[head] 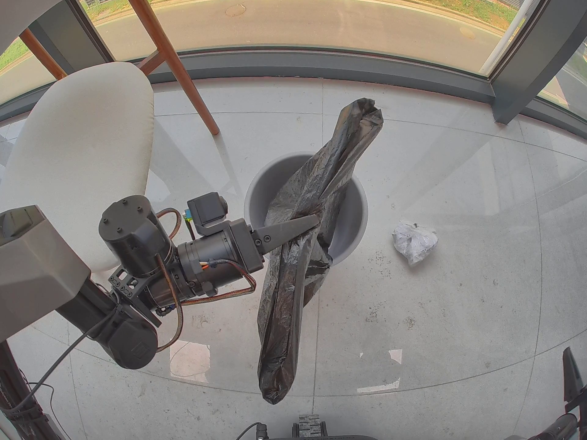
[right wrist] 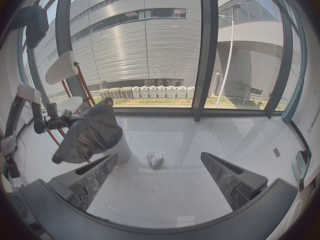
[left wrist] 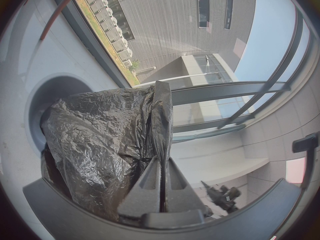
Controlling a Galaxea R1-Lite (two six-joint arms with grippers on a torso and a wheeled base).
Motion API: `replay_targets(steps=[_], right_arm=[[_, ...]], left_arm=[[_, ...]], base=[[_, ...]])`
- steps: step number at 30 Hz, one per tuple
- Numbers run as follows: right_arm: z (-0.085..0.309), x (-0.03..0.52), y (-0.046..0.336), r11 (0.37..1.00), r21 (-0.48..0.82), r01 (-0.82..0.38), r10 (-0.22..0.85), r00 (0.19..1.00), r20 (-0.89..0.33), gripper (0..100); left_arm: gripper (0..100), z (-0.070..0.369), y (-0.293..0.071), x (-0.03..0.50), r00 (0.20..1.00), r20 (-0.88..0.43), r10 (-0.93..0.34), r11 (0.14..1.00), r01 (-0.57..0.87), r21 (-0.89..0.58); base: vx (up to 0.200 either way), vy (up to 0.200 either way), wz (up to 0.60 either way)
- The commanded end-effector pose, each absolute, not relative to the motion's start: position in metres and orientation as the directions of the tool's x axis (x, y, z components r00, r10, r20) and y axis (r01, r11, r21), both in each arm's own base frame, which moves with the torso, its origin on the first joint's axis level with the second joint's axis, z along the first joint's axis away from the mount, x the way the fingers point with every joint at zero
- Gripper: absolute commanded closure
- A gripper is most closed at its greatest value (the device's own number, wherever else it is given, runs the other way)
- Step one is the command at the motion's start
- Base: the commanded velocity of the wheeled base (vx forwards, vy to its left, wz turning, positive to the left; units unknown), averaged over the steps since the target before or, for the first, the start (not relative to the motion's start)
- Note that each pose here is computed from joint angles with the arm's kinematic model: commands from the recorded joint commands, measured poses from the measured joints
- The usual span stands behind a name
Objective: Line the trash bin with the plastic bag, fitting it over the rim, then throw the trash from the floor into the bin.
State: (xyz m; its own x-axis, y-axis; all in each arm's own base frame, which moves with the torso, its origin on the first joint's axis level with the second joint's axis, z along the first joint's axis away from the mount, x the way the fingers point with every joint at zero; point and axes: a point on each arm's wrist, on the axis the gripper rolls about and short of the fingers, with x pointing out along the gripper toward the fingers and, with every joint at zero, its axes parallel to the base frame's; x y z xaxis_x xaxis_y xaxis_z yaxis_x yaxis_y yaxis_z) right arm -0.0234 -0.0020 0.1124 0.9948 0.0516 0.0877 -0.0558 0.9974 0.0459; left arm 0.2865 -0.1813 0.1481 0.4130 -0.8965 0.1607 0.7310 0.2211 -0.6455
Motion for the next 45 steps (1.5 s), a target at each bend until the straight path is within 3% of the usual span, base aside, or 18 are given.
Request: replay_targets(steps=[1, 4, 6, 8, 14, 21, 32, 45], right_arm=[[0.188, 0.022, 0.009, 0.91, 0.204, -0.362, 0.377, 0.926, -0.038, 0], [0.227, 0.063, 0.037, 0.817, 0.396, -0.42, 0.501, 0.857, -0.124, 0], [0.234, 0.072, 0.044, 0.796, 0.446, -0.408, 0.512, 0.848, -0.138, 0], [0.254, 0.121, 0.075, 0.759, 0.564, -0.326, 0.514, 0.831, -0.212, 0], [0.24, 0.21, 0.131, 0.787, 0.58, -0.209, 0.49, 0.783, -0.383, 0], [0.207, 0.266, 0.179, 0.818, 0.547, -0.18, 0.484, 0.728, -0.485, 0], [0.196, 0.306, 0.201, 0.823, 0.541, -0.171, 0.472, 0.737, -0.483, 0], [0.203, 0.33, 0.169, 0.831, 0.548, -0.1, 0.397, 0.797, -0.456, 0]], left_arm=[[100, 0.137, -0.203, 0.282, 0.537, 0.016, -0.843, 0.431, 0.693, -0.578], [100, 0.158, -0.218, 0.267, 0.517, 0.014, -0.856, 0.407, 0.69, -0.599], [100, 0.16, -0.22, 0.263, 0.506, 0.009, -0.862, 0.397, 0.687, -0.609], [100, 0.168, -0.223, 0.256, 0.485, -0.003, -0.875, 0.377, 0.675, -0.634], [100, 0.164, -0.224, 0.257, 0.483, -0.011, -0.875, 0.379, 0.671, -0.637], [100, 0.164, -0.223, 0.258, 0.493, -0.013, -0.87, 0.388, 0.668, -0.635], [100, 0.164, -0.223, 0.257, 0.491, -0.013, -0.871, 0.388, 0.672, -0.631], [100, 0.158, -0.221, 0.256, 0.498, -0.034, -0.867, 0.406, 0.664, -0.627]], base=[[0.0, 0.0, 0.0], [0.0, 0.0, 0.0], [0.0, 0.0, 0.0], [0.0, 0.0, 0.0], [0.0, 0.0, 0.0], [0.0, 0.0, 0.0], [0.0, 0.0, 0.0], [0.0, 0.0, 0.0]])
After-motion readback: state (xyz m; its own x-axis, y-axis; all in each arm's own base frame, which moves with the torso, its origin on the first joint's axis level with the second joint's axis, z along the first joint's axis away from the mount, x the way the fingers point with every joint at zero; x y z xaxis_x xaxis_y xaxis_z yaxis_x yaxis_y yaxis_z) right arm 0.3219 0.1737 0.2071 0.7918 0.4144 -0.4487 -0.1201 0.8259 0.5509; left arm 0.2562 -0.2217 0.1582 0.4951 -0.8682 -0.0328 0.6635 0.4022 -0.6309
